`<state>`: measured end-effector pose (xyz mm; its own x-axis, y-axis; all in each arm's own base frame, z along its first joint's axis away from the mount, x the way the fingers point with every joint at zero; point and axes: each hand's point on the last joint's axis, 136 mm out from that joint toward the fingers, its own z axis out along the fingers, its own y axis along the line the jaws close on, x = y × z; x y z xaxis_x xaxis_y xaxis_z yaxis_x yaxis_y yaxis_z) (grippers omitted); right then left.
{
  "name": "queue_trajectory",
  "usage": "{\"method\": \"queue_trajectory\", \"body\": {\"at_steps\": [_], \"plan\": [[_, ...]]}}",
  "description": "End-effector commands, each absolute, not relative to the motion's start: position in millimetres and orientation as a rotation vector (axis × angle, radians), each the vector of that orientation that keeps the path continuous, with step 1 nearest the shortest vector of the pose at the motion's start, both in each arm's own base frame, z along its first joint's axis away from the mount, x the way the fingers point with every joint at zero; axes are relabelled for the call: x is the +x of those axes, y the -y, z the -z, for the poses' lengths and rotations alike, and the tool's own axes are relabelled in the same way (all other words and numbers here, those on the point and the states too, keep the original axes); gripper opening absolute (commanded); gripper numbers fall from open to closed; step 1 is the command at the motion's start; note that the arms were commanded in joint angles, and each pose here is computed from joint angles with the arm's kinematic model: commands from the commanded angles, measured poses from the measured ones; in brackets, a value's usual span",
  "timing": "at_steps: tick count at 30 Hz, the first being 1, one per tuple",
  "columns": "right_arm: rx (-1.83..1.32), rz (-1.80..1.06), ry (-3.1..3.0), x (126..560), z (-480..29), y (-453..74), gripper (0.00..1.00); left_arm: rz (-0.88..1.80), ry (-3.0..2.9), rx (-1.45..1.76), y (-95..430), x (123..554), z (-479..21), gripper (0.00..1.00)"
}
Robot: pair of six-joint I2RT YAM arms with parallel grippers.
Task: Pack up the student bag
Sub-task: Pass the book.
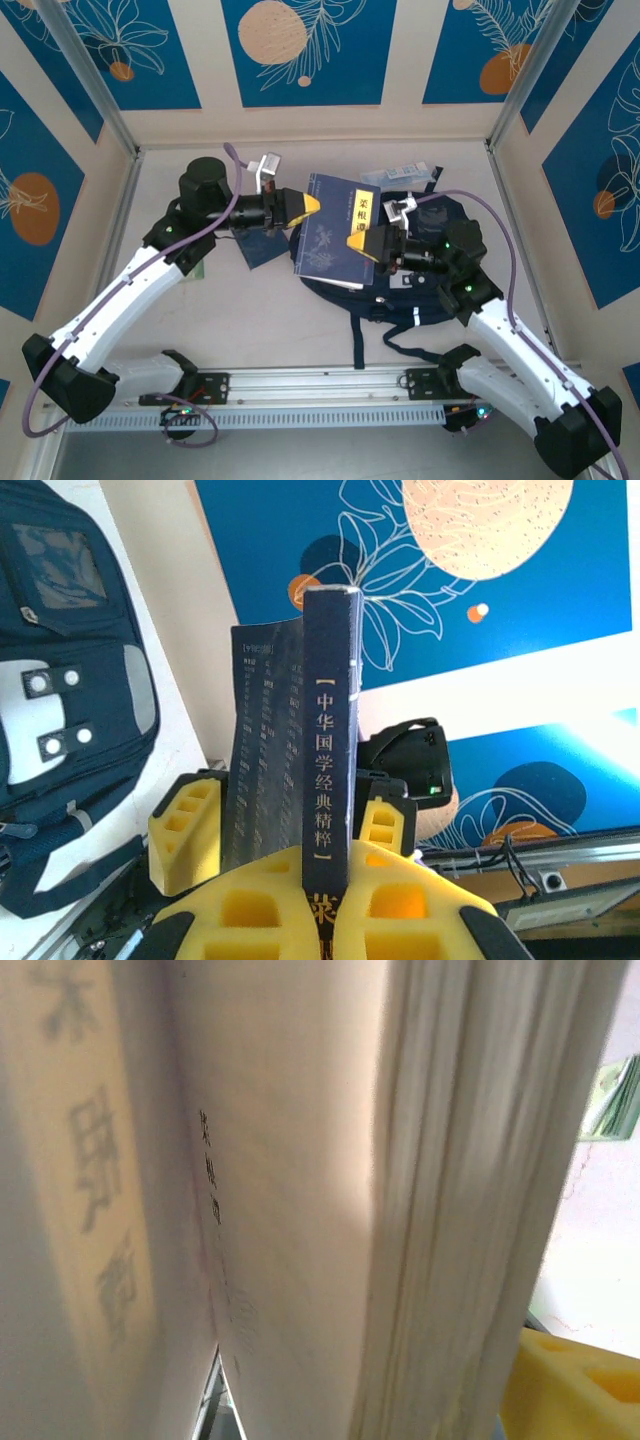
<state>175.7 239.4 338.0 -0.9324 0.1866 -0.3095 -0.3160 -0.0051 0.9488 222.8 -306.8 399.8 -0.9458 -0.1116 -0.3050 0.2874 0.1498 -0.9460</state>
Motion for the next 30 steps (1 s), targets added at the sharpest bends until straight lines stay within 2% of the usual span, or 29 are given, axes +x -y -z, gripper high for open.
{"method": "queue_trajectory", "body": {"at_steps": [1,6,9,15,20,23,25,30], "plan": [[-0.062,-2.027,-1.832,181,-347,-233,0.72,1.913,-2.072,0.301,315,210,-422,0.00],[-0.004,-2.040,-1.784,187,-351,-227,0.37,1.898,-2.104,0.336,319,207,-414,0.00],[0.021,-2.044,-1.781,188,-351,-223,0.23,1.871,-2.119,0.361,318,204,-408,0.00],[0.061,-2.056,-1.717,190,-355,-210,0.14,1.836,-2.154,0.410,317,199,-400,0.00],[0.042,-2.044,-1.693,185,-358,-206,0.33,1.842,-2.170,0.431,319,197,-396,0.00],[0.036,-2.047,-1.699,183,-358,-207,0.37,1.851,-2.173,0.446,322,197,-396,0.00],[0.048,-2.044,-1.699,185,-357,-207,0.32,1.853,-2.171,0.457,323,196,-397,0.00],[0.045,-2.035,-1.686,186,-359,-206,0.00,1.869,-2.187,0.476,329,195,-394,0.00]]}}
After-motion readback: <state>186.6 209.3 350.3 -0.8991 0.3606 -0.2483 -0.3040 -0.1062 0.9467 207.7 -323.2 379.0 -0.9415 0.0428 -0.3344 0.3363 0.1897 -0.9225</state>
